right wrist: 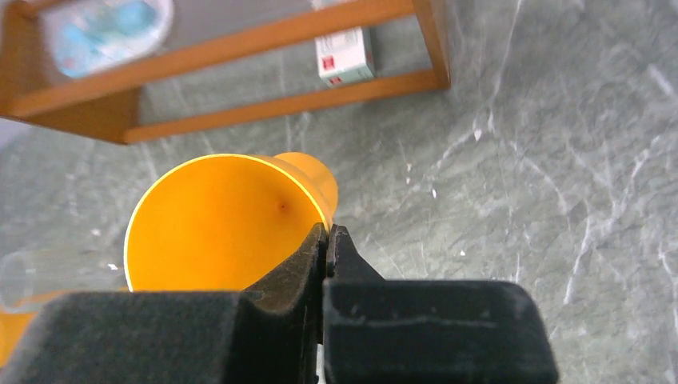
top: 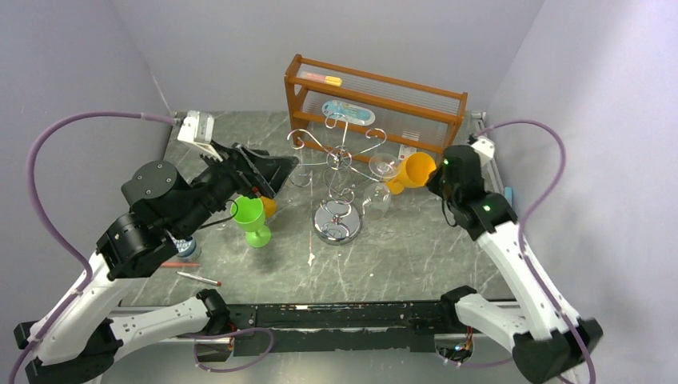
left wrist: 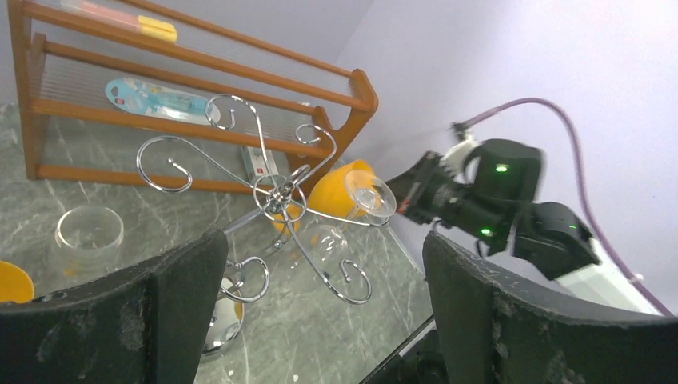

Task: Place the wine glass upside down on the wine glass rack

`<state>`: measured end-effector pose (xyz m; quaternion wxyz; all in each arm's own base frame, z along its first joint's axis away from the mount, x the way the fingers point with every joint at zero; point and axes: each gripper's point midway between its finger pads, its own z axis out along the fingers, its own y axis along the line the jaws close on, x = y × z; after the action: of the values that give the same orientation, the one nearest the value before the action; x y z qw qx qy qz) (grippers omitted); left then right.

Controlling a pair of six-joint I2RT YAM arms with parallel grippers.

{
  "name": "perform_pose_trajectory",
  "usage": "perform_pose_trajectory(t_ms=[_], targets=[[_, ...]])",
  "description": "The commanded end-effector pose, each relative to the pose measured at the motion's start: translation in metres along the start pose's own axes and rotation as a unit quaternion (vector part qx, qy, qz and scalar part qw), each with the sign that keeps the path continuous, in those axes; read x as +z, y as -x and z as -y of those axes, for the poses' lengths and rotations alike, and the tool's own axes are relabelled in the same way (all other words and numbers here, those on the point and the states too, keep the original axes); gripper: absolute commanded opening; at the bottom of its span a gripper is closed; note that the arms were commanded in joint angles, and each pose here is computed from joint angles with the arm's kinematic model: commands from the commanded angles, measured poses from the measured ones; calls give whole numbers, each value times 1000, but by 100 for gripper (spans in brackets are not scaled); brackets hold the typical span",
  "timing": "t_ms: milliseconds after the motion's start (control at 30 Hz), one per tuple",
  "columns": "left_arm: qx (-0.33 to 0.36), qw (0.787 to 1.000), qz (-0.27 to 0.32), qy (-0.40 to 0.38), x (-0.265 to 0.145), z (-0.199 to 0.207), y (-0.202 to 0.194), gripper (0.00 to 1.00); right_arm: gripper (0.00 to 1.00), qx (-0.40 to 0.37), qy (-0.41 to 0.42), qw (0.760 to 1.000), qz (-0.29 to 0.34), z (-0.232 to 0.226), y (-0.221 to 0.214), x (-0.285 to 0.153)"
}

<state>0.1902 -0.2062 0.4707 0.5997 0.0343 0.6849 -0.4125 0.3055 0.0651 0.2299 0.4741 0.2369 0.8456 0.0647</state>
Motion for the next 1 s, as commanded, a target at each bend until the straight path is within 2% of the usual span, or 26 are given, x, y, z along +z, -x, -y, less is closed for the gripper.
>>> perform_pose_trajectory(t_ms=[0,333,500,733,867,967], targets=[[-22,999,9,-25,1,12,4,95,0,6,24,997,79,3,50,-47],[-59,997,-8,-59,6,29,0,97,0,72,83,967,231,13,135,-151],[-87,993,-1,-81,14,41,2,97,0,101,187,936,280,-6,156,-196],[-153,978,17,-139,32,68,8,97,0,128,365,873,296,-51,169,-255],[-180,966,-9,-188,48,90,-4,97,0,148,446,839,273,-69,160,-276],[-223,948,-28,-227,59,108,-10,97,0,162,509,808,248,-81,145,-284]])
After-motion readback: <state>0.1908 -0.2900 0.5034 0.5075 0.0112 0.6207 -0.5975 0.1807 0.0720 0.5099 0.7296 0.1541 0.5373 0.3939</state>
